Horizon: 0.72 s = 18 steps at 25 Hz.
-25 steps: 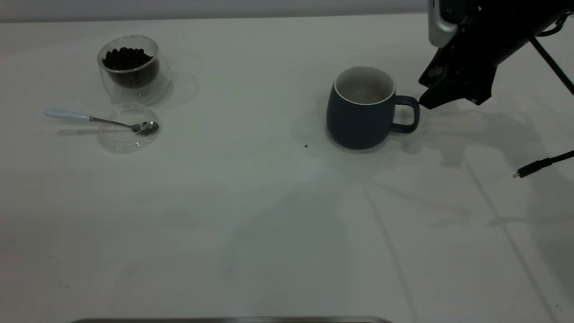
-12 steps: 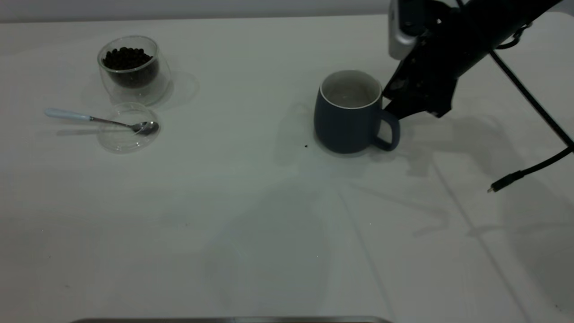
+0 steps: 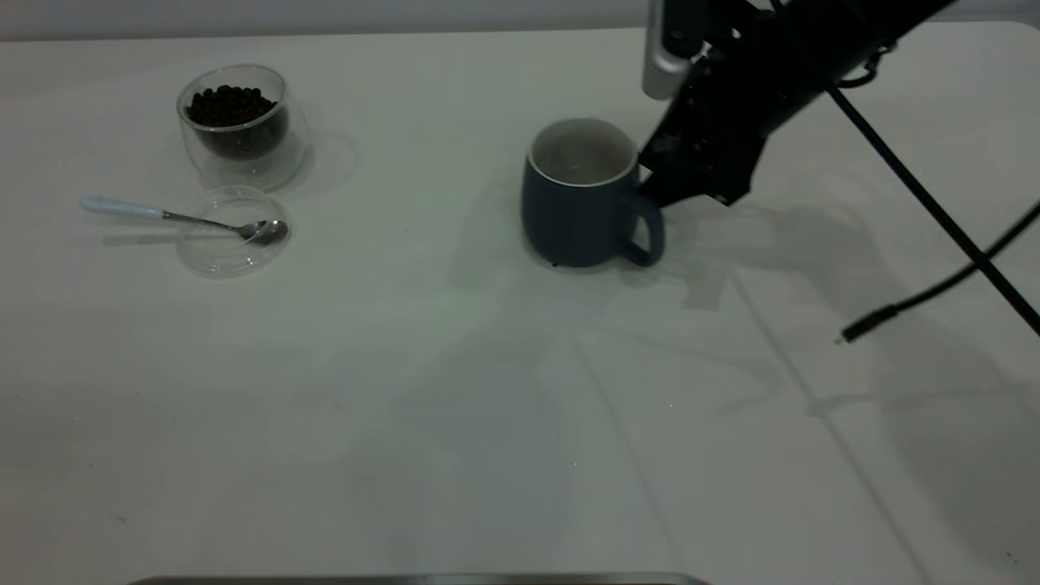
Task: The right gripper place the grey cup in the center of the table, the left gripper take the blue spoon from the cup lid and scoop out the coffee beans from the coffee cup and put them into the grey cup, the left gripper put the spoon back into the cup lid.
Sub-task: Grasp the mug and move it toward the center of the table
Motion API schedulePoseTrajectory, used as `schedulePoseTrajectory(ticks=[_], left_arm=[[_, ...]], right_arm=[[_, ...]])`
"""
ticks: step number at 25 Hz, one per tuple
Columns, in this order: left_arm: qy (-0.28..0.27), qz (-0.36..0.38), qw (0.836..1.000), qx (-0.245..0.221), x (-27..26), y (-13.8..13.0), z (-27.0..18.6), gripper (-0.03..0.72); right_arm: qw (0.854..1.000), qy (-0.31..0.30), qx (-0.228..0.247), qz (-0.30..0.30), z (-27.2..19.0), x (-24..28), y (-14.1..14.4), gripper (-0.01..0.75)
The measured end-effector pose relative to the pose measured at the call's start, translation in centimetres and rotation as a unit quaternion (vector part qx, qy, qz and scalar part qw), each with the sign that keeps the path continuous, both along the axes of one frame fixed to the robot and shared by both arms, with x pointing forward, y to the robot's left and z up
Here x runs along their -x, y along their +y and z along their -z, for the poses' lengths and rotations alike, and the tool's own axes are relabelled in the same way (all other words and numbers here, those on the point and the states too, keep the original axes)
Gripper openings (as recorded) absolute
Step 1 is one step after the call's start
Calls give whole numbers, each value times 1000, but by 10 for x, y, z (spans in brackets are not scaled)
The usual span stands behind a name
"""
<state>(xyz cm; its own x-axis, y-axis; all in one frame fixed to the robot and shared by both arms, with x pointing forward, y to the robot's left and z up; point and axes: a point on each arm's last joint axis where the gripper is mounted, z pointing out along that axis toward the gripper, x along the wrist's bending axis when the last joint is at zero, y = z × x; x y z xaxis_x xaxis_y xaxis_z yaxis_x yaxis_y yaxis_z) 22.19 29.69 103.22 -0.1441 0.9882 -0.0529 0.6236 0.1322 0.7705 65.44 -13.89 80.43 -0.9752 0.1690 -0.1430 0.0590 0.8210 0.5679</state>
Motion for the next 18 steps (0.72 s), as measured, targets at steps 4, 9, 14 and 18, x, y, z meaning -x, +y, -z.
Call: schedulePoseTrajectory(ticks=[4,9,14,18], left_arm=[[0,0,1000,0,0,0,0,352],[0,0,1000,0,0,0,0,352],[0,0,1000,0,0,0,0,352],[0,0,1000,0,0,0,0,352]], right_arm=[[1000,0,-13,6,-2,2,15,364],[1000,0,-21,-6,4,4,34,364],[999,1,-45,2,7,1,53,364],[998,0,-58,13,5,-2,59,364]])
